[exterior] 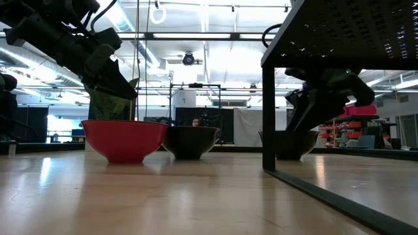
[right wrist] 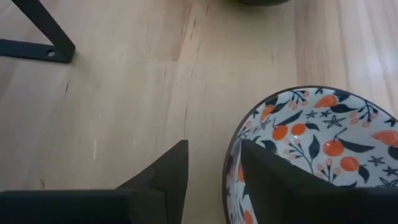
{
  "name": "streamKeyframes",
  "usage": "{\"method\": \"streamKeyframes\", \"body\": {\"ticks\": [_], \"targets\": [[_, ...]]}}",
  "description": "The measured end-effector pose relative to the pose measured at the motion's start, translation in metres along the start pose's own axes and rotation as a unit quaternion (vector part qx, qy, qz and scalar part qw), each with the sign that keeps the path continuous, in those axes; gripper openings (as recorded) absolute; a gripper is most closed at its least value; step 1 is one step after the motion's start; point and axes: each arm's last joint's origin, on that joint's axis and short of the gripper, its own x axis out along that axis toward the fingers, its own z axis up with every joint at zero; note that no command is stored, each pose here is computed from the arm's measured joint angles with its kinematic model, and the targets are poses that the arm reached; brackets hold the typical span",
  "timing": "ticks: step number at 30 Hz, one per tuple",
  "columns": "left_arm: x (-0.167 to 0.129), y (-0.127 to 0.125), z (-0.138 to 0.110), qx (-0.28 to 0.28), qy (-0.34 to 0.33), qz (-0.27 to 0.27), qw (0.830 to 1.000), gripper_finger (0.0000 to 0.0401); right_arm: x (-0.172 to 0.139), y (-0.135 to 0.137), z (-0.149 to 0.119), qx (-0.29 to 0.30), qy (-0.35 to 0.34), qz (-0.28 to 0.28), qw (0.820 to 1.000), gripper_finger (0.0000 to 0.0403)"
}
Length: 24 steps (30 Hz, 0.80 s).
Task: Pick & Place Mini bowls
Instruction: Stack the right orange patterned bowl on top of the orange patterned bowl on the shelf
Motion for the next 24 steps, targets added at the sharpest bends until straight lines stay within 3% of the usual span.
{"method": "streamKeyframes", "body": {"ticks": [10, 24], "targets": [[0.0, 0.0, 0.0, 0.002, 0.0, 0.0, 1.0, 0.0177, 0.0033, -0.0024, -0.0019, -0.021, 0.015, -0.04, 0.999, 0.0134], [0.0, 0.0, -0.0001, 0.003, 0.0, 0.0, 1.0, 0.0177, 0.0023, -0.0035, -0.0015, -0.026, 0.02, -0.062, 0.998, 0.0012]]}}
